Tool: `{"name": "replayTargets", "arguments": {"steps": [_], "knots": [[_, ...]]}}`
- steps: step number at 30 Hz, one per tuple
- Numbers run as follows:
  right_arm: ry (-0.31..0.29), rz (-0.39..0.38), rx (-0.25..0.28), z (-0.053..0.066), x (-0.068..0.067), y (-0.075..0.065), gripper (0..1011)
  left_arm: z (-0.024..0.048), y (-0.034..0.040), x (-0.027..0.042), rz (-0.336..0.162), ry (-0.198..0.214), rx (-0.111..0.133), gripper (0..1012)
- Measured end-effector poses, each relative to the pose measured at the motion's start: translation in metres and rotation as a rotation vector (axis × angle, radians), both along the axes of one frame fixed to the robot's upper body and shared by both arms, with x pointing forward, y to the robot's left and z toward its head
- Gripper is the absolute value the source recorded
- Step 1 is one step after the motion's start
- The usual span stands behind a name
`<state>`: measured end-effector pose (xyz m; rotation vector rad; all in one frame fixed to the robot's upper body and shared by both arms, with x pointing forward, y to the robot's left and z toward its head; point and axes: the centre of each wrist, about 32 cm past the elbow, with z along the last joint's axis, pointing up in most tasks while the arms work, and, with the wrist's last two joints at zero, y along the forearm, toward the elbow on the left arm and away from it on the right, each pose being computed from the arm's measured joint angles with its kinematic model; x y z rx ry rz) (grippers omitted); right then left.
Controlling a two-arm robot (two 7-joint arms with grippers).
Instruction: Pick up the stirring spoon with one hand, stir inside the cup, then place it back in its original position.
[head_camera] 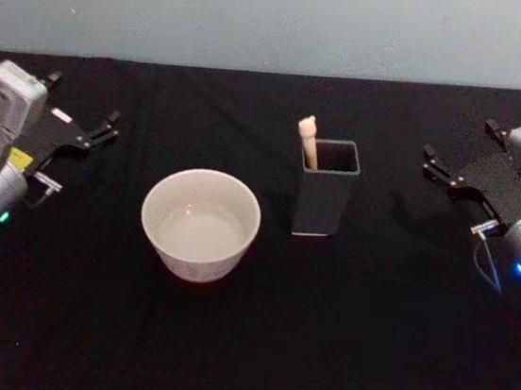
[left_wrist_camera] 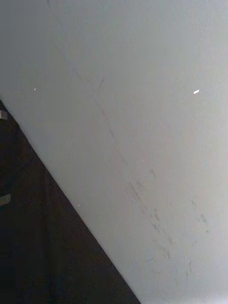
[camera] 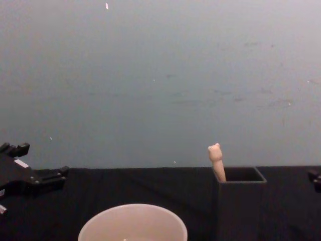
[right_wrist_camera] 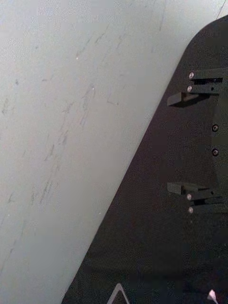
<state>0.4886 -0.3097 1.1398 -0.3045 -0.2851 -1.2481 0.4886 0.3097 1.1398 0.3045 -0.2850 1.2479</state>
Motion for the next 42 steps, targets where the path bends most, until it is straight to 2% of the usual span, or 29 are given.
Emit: {"name": "replayTargets", "arguments": {"steps": [34,38,42], "knots": [[0.001,0.000,0.000,0.000,0.000,0.000,1002,0.0000,0.0000,0.0000,0.000,0.000,0.000,1001],[0.012,0.009,0.007,0.003,-0.001,-0.001,1002,0.0000,0.0000,0.0000,0.000,0.000,0.000,1001],[0.033,0.030,0.036,0.010,-0.003,0.001,1002,0.0000,0.0000,0.0000,0.000,0.000,0.000,1002]]}}
